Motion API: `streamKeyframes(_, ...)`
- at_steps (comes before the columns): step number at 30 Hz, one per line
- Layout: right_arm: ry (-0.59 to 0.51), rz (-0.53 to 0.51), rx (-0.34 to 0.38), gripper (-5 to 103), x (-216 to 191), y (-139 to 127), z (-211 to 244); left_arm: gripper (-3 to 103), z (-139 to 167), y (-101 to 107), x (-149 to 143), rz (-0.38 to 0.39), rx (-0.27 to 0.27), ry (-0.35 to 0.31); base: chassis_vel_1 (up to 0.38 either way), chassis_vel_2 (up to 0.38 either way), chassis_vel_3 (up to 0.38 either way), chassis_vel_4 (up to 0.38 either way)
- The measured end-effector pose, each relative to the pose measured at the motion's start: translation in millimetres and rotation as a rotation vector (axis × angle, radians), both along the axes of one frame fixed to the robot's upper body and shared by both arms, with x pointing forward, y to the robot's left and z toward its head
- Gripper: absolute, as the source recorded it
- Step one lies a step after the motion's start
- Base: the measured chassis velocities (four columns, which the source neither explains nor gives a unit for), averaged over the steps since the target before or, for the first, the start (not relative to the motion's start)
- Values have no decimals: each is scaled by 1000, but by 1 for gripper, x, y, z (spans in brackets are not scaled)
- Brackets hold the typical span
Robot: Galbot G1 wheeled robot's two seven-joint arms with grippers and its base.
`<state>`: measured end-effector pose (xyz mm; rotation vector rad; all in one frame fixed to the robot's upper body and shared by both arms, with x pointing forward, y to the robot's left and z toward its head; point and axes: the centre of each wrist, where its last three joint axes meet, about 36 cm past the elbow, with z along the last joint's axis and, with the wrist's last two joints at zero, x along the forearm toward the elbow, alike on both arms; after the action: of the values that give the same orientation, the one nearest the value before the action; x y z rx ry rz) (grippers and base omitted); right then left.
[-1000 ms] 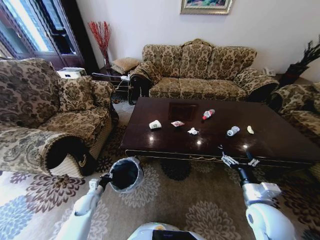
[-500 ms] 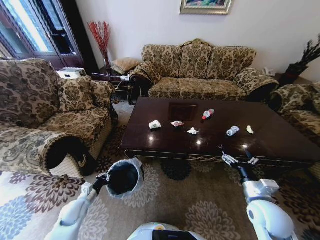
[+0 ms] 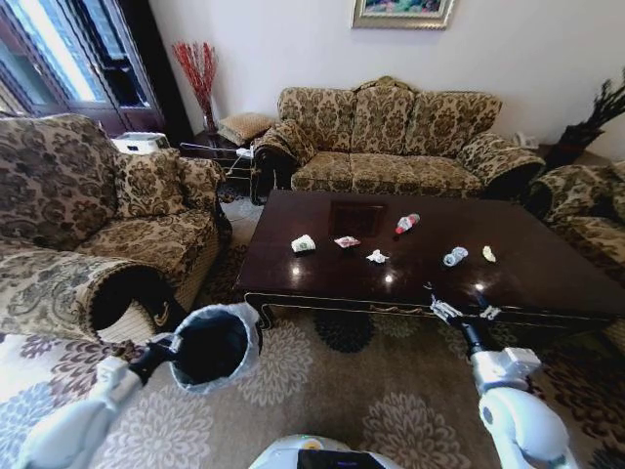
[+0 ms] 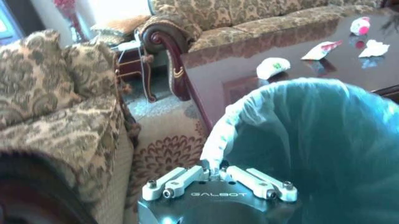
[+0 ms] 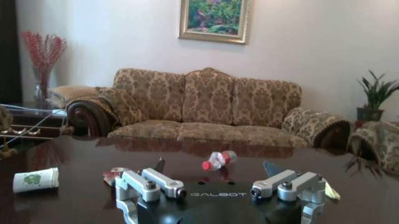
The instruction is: Move to the front of the table and place the trash on the table into the trash bin.
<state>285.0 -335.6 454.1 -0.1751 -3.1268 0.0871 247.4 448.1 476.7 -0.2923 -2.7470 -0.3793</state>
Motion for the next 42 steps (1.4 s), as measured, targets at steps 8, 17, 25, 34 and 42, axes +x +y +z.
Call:
streamKeyframes(8, -13, -4, 15, 100, 5, -2, -1, 0, 81, -34, 4, -67, -12, -102, 0, 0, 0, 0)
streamKeyframes(17, -64, 50, -9, 100, 9, 4, 30, 0, 101, -83, 38, 149, -232, -318, 0, 0, 0, 0)
streamKeyframes(25, -70, 131, -35, 100, 7, 18, 58, 0, 84, -86, 71, 201, -316, -350, 0, 0, 0, 0)
streamKeyframes(34, -68, 217, -29, 100, 18, 30, 83, 0, 65, -100, 97, 312, -331, -389, 0, 0, 0, 0)
streamKeyframes(42, -25, 252, -10, 100, 31, 42, 68, 0, 50, -98, 105, 336, -296, -379, -32, 41, 27, -36)
